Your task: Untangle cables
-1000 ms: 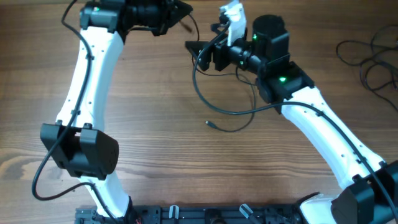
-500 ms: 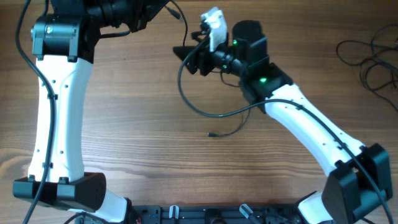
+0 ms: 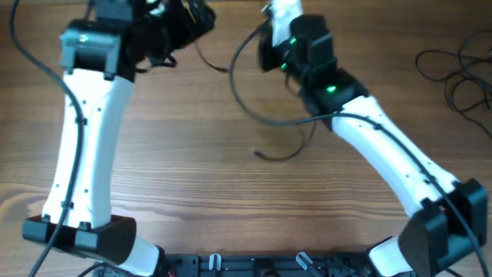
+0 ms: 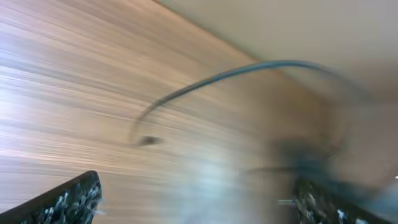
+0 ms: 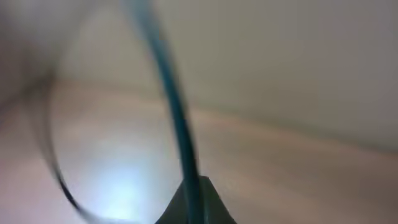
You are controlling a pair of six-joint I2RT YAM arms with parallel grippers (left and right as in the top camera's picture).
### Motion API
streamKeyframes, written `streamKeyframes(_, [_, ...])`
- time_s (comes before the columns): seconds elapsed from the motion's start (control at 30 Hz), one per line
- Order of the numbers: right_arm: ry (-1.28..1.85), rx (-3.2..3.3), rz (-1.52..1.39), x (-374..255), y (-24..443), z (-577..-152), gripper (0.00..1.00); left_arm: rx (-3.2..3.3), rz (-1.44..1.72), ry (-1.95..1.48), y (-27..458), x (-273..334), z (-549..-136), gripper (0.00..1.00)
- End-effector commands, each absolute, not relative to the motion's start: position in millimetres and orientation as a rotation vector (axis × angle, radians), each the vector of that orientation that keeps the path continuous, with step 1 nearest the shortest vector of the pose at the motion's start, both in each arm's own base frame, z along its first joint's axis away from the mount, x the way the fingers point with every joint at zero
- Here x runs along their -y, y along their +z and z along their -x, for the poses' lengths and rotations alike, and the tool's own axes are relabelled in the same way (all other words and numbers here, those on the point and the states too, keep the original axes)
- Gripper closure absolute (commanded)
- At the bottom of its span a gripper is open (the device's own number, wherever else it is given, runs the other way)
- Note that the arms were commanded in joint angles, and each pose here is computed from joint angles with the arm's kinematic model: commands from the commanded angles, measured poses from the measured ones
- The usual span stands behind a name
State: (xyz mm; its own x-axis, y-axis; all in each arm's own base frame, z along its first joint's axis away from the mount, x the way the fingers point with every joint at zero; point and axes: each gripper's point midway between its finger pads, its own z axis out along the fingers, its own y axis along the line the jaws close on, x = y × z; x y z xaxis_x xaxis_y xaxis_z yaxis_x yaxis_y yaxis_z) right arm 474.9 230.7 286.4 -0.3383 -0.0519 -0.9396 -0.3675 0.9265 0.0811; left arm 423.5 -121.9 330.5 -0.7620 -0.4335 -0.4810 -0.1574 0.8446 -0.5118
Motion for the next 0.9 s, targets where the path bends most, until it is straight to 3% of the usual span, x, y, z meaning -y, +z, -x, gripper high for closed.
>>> streamKeyframes(0.0, [-0.283,-1.647,-0.070,-94.2,403.0,-481.4,0.96,-2.226,0.395,0.245,347.8,57.9,-418.4,0.00])
streamKeyframes(0.2, [-0.819,-1.387,-0.285,51.4,481.1,-461.3,0.96,-2.238,0.277,0.200,347.7,102.7,-407.9,0.00])
streamKeyframes(0.33, [-0.943,-1.100,-0.538,155.7,532.9,-412.6,0.96,-2.311,0.182,0.079,337.6,134.6,-397.9,0.00])
streamKeyframes(0.43, [-0.970,-1.036,-0.598,204.7,537.7,-394.4,0.96,-2.347,0.145,0.094,331.7,139.7,-388.6,0.00])
streamKeyframes(0.6, [-0.957,-1.215,-0.743,279.4,480.6,-385.1,0.96,-2.377,0.111,0.093,326.8,146.2,-381.3,0.00])
streamKeyframes(0.73, [-0.862,-1.451,-0.981,320.3,394.3,-364.9,0.96,-2.392,0.101,0.069,324.8,149.7,-379.7,0.00])
streamKeyframes(0.87, [-0.677,-1.517,-1.338,363.3,307.8,-316.8,0.96,-2.422,0.090,0.092,319.9,146.4,-373.8,0.00])
